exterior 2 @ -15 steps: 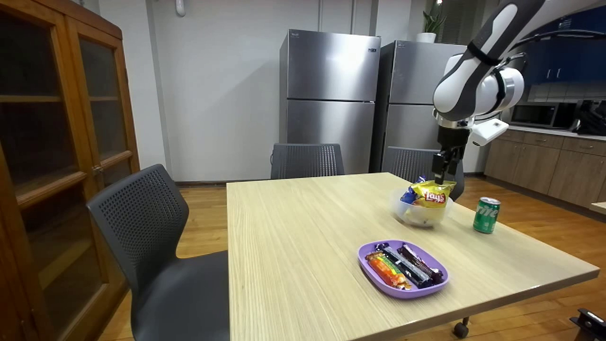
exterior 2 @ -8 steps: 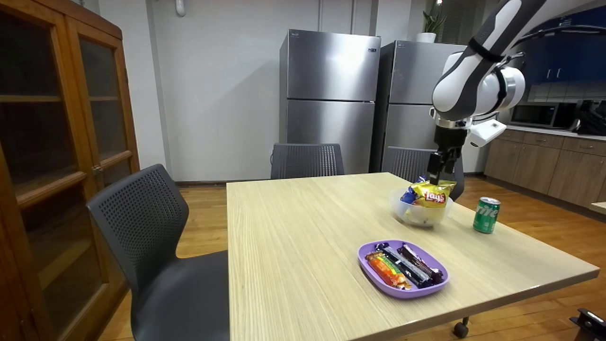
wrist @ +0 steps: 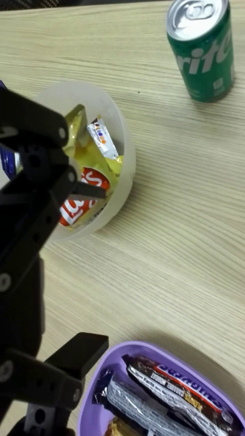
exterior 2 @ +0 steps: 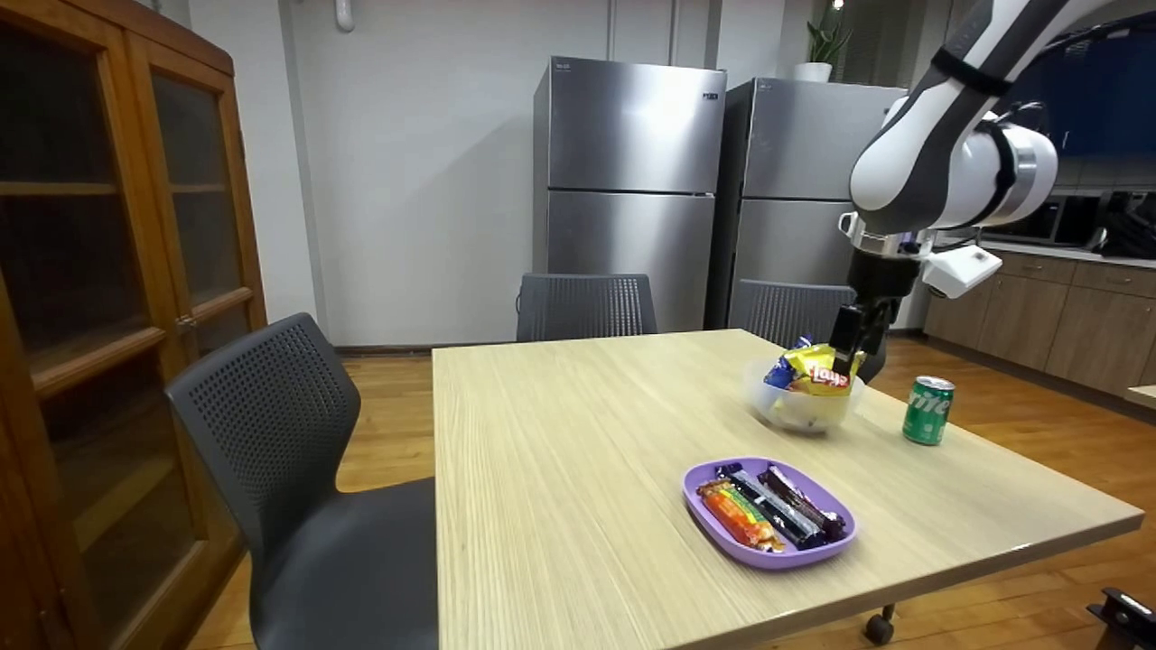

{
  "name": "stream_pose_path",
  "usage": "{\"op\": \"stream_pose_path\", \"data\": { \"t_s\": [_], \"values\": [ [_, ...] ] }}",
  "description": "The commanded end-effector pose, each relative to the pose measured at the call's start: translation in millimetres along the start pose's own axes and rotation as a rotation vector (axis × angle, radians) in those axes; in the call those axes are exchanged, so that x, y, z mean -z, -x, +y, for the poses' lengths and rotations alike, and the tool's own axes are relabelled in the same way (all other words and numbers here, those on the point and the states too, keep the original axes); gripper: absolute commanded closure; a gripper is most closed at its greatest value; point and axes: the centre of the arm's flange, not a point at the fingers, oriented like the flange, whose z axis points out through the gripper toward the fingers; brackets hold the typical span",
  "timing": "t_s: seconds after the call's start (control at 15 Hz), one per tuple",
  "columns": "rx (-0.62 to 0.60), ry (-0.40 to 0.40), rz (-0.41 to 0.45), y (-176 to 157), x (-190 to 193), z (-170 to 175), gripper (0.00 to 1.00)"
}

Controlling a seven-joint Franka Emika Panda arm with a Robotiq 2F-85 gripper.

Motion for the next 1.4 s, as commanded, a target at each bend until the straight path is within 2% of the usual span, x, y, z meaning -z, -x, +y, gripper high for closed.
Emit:
{"op": "stream_pose_path", "data": {
  "t_s": [0.0,0.47,0.73,1.13,1.2,1.33],
  "values": [
    [-0.022,-0.018,0.029,43.8,24.1,-27.3,0.00],
    [-0.141,-0.093,0.040,108.0,24.7,-70.6,0.00],
    [-0.193,-0.140,0.049,130.1,17.4,-89.2,0.00],
    [-0.233,-0.154,0.058,122.9,16.4,-90.4,0.00],
    [-0.245,-0.152,0.040,106.8,11.2,-74.5,0.00],
    [-0.246,-0.153,0.041,106.5,11.3,-74.9,0.00]
  ]
}}
